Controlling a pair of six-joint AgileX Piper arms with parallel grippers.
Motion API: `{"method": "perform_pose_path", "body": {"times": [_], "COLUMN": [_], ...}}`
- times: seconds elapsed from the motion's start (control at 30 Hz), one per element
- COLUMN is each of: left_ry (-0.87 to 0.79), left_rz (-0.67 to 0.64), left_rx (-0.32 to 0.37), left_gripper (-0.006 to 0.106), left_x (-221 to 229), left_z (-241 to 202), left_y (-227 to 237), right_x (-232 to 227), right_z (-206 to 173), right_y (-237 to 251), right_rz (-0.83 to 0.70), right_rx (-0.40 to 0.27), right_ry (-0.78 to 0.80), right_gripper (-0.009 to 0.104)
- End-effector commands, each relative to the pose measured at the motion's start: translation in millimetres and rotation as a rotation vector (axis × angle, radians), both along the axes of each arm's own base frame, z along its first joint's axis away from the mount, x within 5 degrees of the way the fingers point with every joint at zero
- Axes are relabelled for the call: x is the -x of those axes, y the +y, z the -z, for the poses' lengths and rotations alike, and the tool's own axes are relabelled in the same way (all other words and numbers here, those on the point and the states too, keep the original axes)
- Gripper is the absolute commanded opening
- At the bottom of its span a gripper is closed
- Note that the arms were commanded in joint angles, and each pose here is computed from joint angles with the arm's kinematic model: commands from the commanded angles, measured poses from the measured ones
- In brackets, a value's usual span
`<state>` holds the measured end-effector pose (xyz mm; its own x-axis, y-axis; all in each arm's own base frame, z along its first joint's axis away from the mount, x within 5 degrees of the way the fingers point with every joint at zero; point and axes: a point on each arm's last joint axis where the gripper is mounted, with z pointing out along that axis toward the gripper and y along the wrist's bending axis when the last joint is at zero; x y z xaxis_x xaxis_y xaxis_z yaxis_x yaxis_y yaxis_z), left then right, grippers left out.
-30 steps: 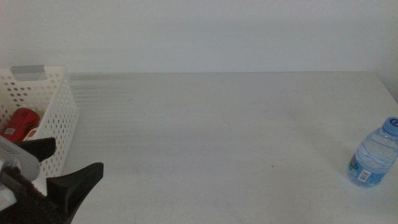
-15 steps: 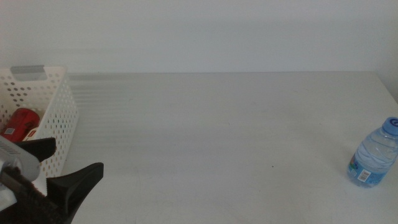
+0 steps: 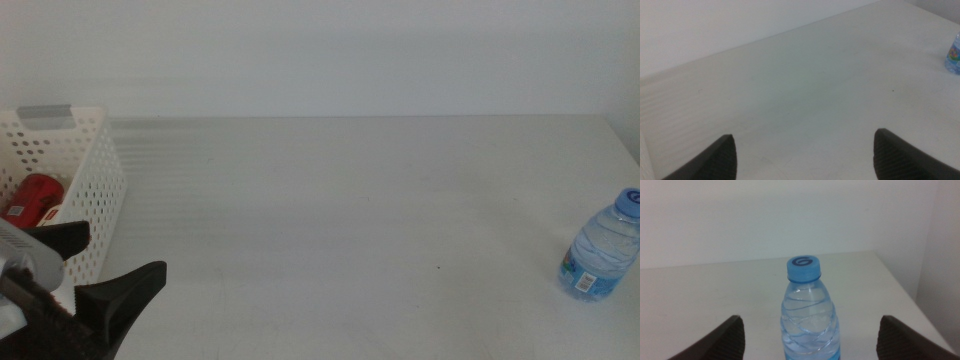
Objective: Use arms to grab the bottles and put them into the dustbin to the left of the table.
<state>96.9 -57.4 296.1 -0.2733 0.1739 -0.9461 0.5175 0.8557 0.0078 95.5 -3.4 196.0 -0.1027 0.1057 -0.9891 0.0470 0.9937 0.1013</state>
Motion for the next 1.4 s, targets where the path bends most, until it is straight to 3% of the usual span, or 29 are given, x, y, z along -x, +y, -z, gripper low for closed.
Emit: {"method": "perform_pose_path", "body": {"times": [0.0, 0.17, 0.5, 0.73, 1.1, 1.37], "left_ry": [-0.078, -0.078, -0.078, -0.078, -0.078, -0.078], "left_rz": [-0.007, -0.007, -0.007, -0.007, -0.007, -0.007], "left_rx": [0.067, 0.067, 0.067, 0.067, 0.067, 0.067], "left_gripper": [0.090, 0.090, 0.090, 0.090, 0.090, 0.090], "left_x": [-2, -2, -2, -2, -2, -2], "left_z": [-16, -16, -16, -16, -16, -16], "left_y": [-1, -1, -1, -1, -1, -1], "right_x": [-3, -10, -33, -46, -63, -94], "right_z": [-6, 2, 12, 17, 28, 29], "right_y": [-1, 2, 7, 8, -3, -4], "right_rz": [0.009, -0.018, -0.098, -0.123, -0.001, 0.004], "right_rx": [-0.025, -0.029, 0.044, 0.144, 0.112, 0.111], "right_ry": [-0.059, 0.015, 0.040, 0.006, -0.011, -0.016], "right_gripper": [0.074, 0.074, 0.074, 0.074, 0.074, 0.074]}}
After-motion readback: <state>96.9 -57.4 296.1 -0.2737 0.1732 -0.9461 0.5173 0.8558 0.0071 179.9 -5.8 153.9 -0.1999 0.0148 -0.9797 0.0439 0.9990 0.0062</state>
